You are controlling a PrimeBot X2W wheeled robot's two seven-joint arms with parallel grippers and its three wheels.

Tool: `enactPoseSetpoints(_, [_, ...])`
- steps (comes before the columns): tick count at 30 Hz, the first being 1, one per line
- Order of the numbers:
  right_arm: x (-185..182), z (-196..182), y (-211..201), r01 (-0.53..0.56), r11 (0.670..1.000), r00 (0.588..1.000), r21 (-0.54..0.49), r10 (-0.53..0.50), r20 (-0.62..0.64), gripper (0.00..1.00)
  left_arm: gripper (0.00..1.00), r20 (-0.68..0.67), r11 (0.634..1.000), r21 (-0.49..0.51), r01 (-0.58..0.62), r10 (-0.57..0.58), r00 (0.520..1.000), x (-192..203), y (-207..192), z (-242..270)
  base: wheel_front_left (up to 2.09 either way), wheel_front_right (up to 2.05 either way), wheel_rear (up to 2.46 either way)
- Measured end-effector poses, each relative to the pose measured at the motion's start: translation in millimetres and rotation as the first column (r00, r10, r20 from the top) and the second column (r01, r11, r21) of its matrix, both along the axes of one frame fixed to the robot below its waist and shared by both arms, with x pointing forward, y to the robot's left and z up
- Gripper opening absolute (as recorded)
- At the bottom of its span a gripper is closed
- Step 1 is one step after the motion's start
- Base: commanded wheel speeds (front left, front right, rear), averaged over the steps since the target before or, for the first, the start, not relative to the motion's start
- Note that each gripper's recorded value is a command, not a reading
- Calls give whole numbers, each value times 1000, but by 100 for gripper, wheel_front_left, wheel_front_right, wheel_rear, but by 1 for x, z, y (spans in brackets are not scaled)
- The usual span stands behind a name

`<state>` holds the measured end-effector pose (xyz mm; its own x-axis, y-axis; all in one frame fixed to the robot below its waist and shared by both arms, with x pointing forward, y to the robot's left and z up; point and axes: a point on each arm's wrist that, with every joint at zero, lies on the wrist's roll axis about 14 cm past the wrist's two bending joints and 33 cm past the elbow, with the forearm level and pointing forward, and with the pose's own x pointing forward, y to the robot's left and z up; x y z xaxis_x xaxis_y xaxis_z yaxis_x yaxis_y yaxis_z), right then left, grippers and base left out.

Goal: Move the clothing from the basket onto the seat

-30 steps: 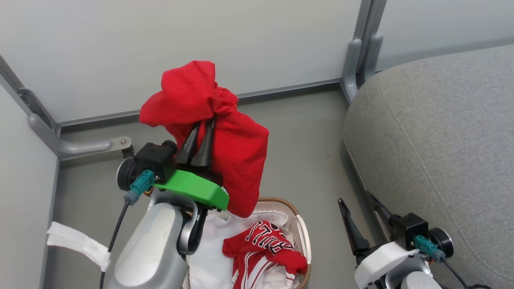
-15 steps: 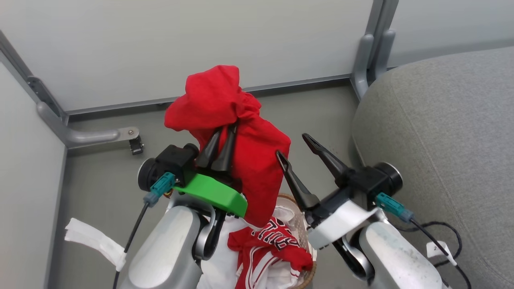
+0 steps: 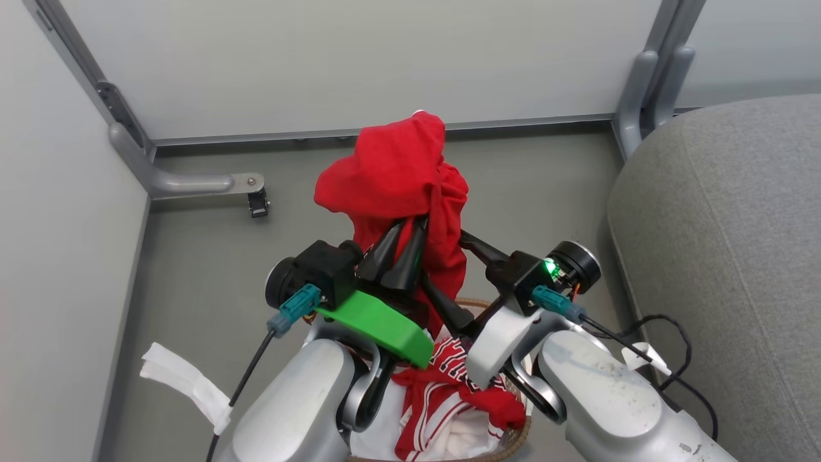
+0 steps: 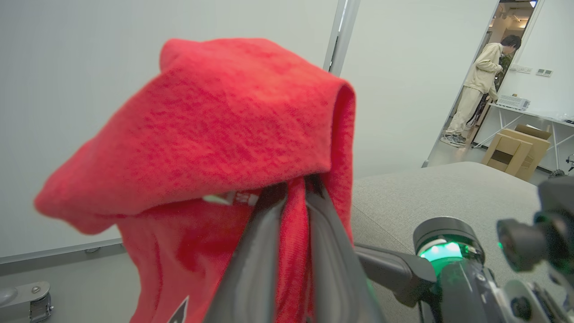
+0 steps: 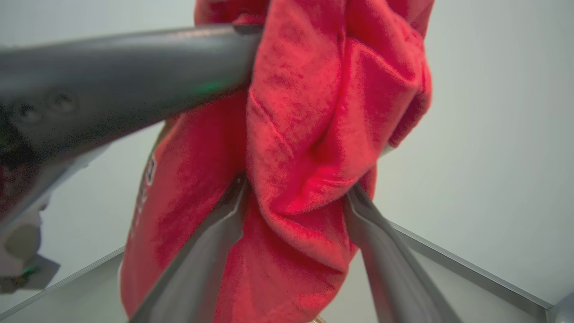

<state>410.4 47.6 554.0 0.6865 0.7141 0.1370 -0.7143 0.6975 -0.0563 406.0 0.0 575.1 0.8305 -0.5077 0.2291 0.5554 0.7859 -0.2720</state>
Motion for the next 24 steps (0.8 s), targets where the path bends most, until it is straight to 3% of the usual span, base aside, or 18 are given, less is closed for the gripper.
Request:
enactPoseSetpoints(1, [0, -6, 3, -5, 1000, 1000, -2, 5, -22, 49, 0, -2, 1000, -3, -3, 3, 1000, 0, 1, 0, 0, 0, 0])
enactPoseSetpoints(2, [1, -11, 5, -8, 1000, 999, -2, 8, -45, 28, 0, -5, 1000, -6, -5, 5, 1000, -1, 2, 0, 0, 0, 0])
enactPoseSetpoints(3, [2, -13, 6, -10, 1000, 998, 2, 10, -55, 0, 0, -6, 1000, -9, -9, 8, 1000, -1, 3, 0, 0, 0, 0])
enactPoseSetpoints(10, [10, 0, 8, 0, 998, 998, 70, 3, -56, 0, 0, -21, 1000, -14, -27, 27, 999, 0, 7, -3, 0, 0, 0])
enactPoseSetpoints(11, [12, 4, 5, 10, 997, 999, 81, -6, -48, 0, 18, -20, 1000, -7, -30, 30, 999, 1, 6, -5, 0, 0, 0])
enactPoseSetpoints(12, [14, 8, 1, 22, 996, 999, 92, -19, -39, 0, 46, -17, 1000, -2, -30, 30, 999, 2, 6, -5, 0, 0, 0])
enactPoseSetpoints(13, [15, 11, -3, 36, 994, 999, 103, -33, -36, 0, 100, -18, 1000, -2, -30, 30, 999, 3, 5, -5, 0, 0, 0])
enactPoseSetpoints(24, [26, 27, -80, 249, 952, 968, 178, -251, -13, 0, 100, -10, 998, 56, 35, -34, 999, 15, -24, -19, 0, 0, 0])
